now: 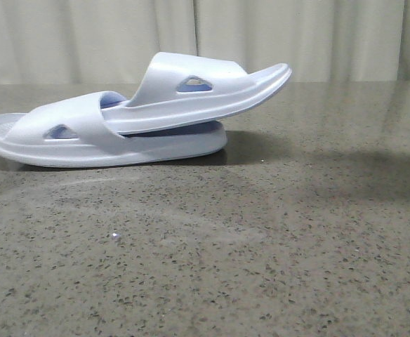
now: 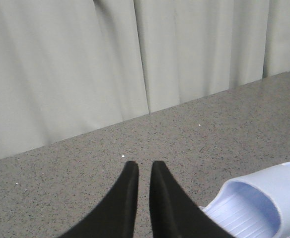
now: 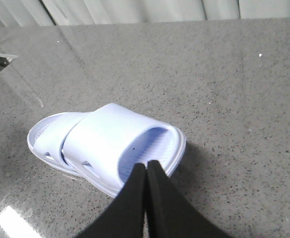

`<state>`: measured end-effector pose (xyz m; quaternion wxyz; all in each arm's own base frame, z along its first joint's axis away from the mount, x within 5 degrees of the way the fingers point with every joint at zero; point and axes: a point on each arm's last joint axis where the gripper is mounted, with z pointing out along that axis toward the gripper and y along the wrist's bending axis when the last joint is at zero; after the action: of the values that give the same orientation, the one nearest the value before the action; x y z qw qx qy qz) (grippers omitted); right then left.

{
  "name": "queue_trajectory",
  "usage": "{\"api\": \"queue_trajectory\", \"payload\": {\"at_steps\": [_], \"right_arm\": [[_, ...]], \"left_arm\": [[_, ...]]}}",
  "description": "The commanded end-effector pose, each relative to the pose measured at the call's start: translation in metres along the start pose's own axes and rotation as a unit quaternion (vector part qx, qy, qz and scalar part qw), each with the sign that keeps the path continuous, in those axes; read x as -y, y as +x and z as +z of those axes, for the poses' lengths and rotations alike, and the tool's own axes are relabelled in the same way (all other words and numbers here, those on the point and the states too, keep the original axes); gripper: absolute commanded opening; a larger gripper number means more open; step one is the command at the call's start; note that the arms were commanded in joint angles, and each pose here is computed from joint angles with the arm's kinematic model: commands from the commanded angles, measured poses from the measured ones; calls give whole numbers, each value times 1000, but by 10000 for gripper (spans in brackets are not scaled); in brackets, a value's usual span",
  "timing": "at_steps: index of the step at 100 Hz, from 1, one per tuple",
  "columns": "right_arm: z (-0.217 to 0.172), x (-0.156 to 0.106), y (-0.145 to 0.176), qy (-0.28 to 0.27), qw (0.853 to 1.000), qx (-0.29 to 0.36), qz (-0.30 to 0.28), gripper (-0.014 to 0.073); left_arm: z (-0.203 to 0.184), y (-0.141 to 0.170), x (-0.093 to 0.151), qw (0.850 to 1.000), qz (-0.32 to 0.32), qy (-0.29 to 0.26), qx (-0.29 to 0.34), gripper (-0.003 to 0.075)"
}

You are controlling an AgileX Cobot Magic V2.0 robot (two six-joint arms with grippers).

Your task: Insert blue slippers together front up

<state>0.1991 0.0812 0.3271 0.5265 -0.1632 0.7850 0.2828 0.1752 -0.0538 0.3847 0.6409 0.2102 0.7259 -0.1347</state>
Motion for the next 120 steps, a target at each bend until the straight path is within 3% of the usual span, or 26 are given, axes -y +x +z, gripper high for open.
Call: {"api": "queue_trajectory", "payload": {"at_steps": [1, 20, 44, 73, 120], "right_arm": [[-8, -7, -3, 35, 998, 42, -3, -78], [-15, -8, 31, 82, 996, 35, -6, -79], [-38, -7, 80, 100, 995, 22, -10, -79], [-69, -3, 109, 125, 989, 74, 6, -79], [-69, -4, 115, 115, 991, 69, 27, -79]], "left_arm": [[-9, -3, 4, 999, -9, -31, 40, 15], [-16, 34, 10, 996, -71, -44, 28, 15], [-41, 69, 15, 992, -91, -73, 39, 15], [-62, 114, 27, 991, -109, -70, 46, 15], [-68, 113, 29, 988, -119, -68, 65, 15]]}}
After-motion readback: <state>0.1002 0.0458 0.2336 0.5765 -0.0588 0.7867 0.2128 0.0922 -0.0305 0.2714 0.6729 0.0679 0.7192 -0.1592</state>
